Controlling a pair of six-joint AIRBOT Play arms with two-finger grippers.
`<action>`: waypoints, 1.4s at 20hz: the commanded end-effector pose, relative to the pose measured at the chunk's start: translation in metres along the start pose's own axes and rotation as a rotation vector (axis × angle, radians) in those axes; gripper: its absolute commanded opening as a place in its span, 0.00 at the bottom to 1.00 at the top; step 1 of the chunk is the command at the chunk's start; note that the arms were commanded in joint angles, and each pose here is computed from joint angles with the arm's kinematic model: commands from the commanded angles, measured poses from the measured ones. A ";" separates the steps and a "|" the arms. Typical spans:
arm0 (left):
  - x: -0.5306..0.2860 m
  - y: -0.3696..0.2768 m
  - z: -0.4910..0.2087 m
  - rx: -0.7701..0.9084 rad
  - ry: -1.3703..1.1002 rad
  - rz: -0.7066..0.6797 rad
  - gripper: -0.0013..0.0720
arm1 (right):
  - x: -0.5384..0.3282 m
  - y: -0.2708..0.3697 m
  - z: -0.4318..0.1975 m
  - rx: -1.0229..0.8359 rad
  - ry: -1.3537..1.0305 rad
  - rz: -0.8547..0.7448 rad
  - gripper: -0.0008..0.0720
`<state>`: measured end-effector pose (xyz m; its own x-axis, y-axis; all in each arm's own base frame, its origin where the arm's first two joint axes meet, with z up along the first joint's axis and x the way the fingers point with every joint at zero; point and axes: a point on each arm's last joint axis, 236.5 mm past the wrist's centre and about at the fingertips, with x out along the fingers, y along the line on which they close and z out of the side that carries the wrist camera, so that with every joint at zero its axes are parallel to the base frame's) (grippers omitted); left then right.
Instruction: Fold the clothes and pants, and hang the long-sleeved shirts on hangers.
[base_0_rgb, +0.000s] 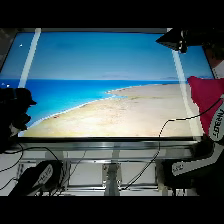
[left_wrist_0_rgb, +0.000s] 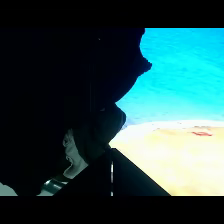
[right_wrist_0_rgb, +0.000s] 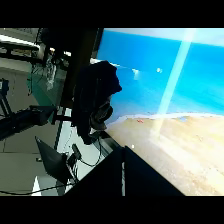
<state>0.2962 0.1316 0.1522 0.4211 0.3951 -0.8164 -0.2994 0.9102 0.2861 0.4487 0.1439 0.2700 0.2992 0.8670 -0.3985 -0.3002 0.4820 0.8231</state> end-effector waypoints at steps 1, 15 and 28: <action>0.001 -0.002 0.000 0.004 -0.002 -0.003 0.04 | 0.000 0.001 0.000 -0.001 0.001 0.000 0.04; 0.136 -0.040 -0.047 0.402 0.382 -0.026 0.70 | 0.000 0.001 0.000 -0.001 0.001 0.000 0.04; 0.215 -0.012 -0.033 0.649 0.398 0.178 0.70 | 0.000 0.001 0.000 -0.001 0.000 0.000 0.04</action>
<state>0.3516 0.1967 -0.0386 0.0082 0.5607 -0.8280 0.2540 0.7997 0.5440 0.4487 0.1439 0.2700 0.2992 0.8670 -0.3985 -0.3002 0.4820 0.8231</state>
